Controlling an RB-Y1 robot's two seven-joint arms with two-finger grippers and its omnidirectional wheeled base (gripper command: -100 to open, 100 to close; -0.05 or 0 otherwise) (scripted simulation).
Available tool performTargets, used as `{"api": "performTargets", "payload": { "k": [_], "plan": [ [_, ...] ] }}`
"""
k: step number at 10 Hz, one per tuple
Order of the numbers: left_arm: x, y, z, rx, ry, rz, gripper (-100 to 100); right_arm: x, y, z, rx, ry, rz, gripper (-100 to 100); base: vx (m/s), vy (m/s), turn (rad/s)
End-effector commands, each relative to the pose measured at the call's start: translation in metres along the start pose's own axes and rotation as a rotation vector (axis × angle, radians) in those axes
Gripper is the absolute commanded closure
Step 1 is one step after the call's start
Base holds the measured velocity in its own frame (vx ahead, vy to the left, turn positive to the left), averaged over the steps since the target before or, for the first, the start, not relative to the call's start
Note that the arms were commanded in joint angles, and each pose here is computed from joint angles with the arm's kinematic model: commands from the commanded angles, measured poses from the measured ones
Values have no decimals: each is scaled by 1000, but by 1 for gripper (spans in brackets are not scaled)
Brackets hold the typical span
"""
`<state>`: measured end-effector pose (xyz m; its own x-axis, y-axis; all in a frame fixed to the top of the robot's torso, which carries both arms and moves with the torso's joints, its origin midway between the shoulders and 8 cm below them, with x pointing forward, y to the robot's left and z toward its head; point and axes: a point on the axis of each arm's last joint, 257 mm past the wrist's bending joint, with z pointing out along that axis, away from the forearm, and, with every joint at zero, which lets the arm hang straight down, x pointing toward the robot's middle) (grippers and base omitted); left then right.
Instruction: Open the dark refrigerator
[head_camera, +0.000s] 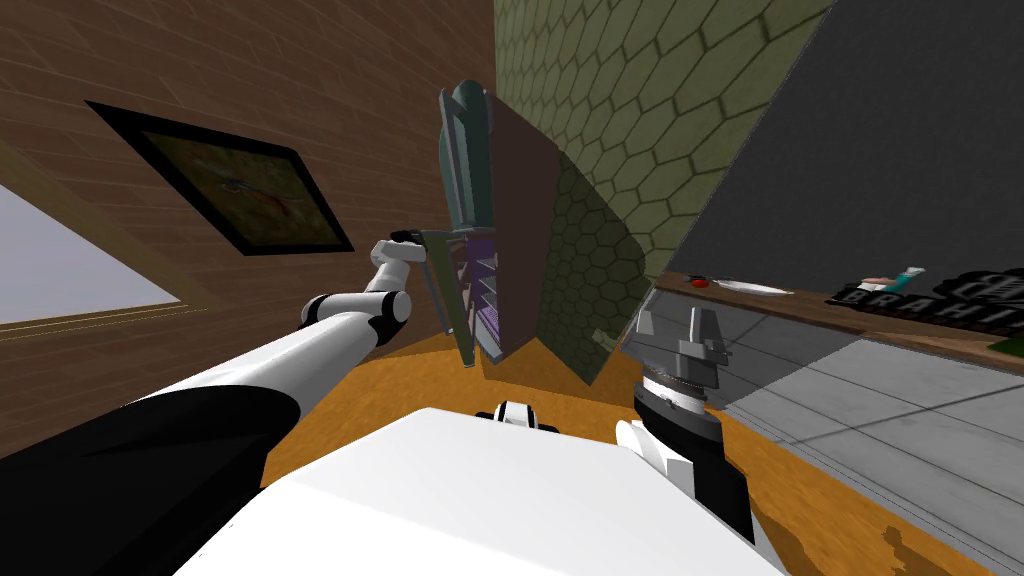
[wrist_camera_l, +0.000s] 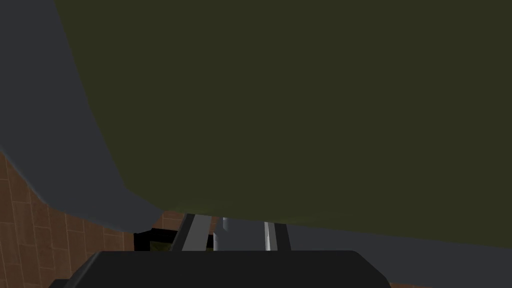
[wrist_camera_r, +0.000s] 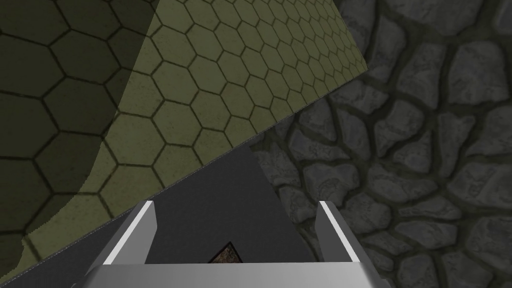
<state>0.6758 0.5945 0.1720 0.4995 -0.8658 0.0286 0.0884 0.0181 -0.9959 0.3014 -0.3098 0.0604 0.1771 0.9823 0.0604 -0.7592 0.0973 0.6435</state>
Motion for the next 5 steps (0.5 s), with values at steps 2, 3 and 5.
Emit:
{"api": "performTargets", "payload": {
  "k": [2, 3, 5],
  "plan": [
    [25, 0, -3, 3, 39, -2, 100, 0, 0, 0, 0, 0, 0, 0, -155, 266, -85],
    [22, -5, -3, 13, 36, -4, 100, 0, 0, 0, 0, 0, 0, 0, -83, 118, -43],
    [36, -8, -4, 17, 59, -6, 100, 0, 0, 0, 0, 0, 0, 0, -66, 262, -71]
  ]
}}
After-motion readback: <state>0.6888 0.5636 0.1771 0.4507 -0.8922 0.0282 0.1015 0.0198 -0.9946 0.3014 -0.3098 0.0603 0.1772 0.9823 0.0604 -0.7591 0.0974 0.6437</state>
